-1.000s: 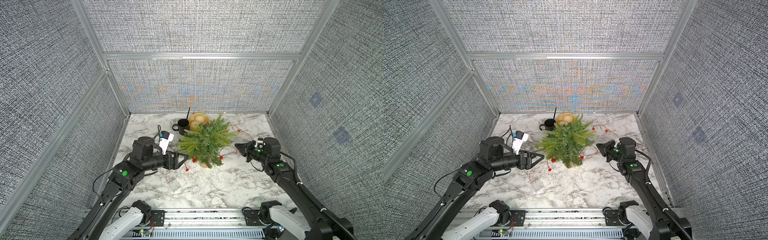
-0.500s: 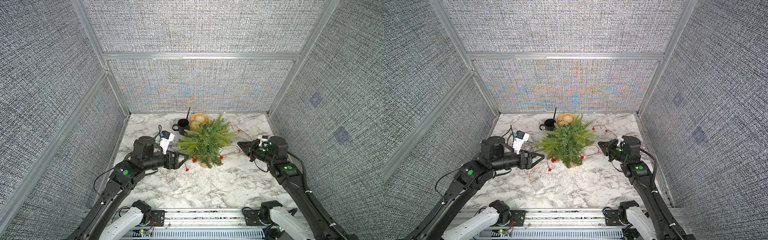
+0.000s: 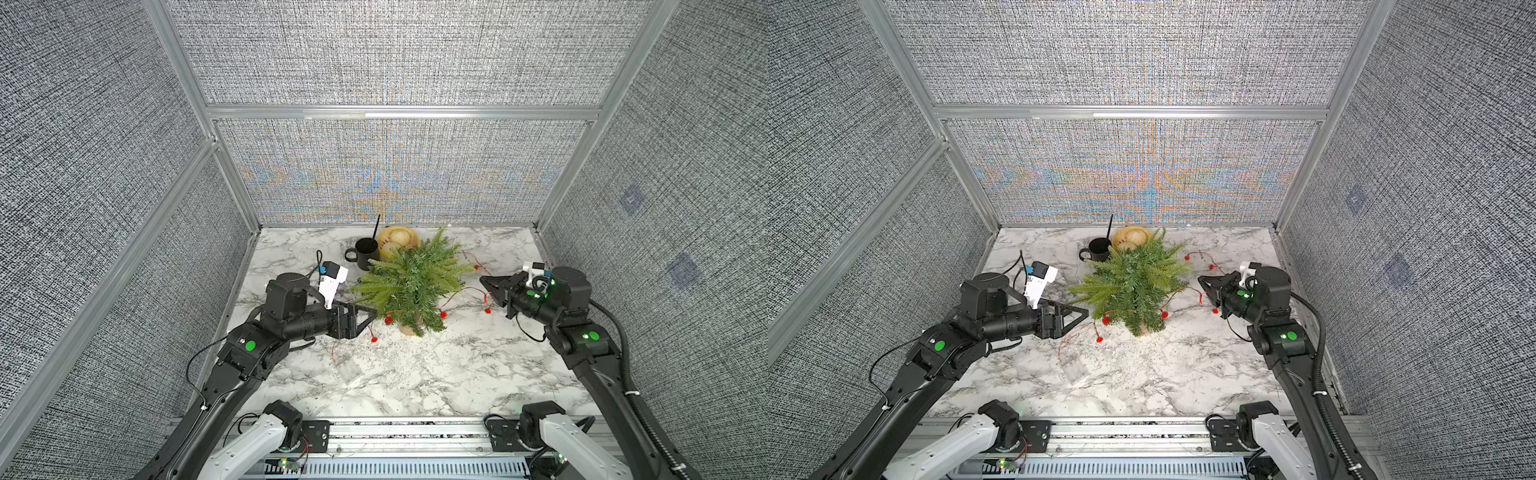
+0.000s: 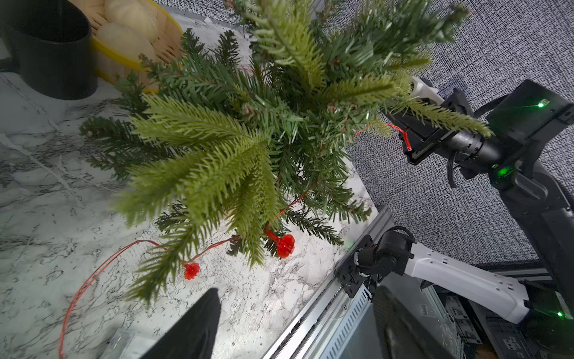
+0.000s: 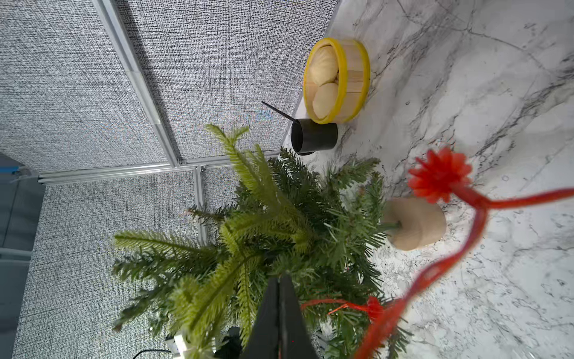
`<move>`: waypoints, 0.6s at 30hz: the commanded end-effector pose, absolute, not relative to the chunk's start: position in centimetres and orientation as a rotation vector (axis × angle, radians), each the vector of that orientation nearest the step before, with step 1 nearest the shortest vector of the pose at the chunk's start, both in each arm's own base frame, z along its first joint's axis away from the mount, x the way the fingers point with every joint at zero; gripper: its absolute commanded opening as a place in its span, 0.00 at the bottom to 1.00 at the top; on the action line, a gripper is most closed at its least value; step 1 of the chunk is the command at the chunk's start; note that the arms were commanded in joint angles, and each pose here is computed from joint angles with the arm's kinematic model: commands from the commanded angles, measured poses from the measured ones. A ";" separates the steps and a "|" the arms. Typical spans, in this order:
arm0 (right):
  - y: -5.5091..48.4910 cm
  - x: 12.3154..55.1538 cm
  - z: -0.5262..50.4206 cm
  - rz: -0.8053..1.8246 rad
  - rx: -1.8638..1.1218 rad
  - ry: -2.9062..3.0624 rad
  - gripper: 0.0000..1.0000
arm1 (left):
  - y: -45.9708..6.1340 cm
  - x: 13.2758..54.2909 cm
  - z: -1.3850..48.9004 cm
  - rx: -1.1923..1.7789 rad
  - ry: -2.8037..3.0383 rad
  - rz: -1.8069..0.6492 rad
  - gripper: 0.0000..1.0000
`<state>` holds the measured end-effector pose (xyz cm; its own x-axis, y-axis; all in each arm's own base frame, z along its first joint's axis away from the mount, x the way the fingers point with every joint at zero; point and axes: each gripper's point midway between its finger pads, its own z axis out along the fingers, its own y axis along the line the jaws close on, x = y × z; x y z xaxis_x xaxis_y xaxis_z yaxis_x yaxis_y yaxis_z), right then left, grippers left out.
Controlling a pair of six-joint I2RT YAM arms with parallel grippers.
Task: Remove string lights from the small christmas tree
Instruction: Remove the light string from the Christmas tree.
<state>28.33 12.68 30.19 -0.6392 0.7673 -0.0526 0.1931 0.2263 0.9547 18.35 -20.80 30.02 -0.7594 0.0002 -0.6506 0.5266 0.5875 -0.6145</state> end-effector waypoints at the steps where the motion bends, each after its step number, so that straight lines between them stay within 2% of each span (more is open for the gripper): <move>1: 12.8 28.1 31.1 1.415 0.840 1.977 0.00 | -21.0 18.5 30.4 0.444 2.175 -1.123 0.78; 12: 13.3 27.6 33.8 1.418 0.765 1.973 0.00 | -20.9 18.5 30.2 0.450 2.167 -1.113 0.78; 13: 13.3 27.5 35.3 1.429 0.735 1.945 0.00 | -20.8 18.5 30.2 0.451 2.168 -1.109 0.78; 18: 13.5 27.5 36.9 1.431 0.696 1.932 0.00 | -20.9 18.6 30.3 0.456 2.162 -1.107 0.78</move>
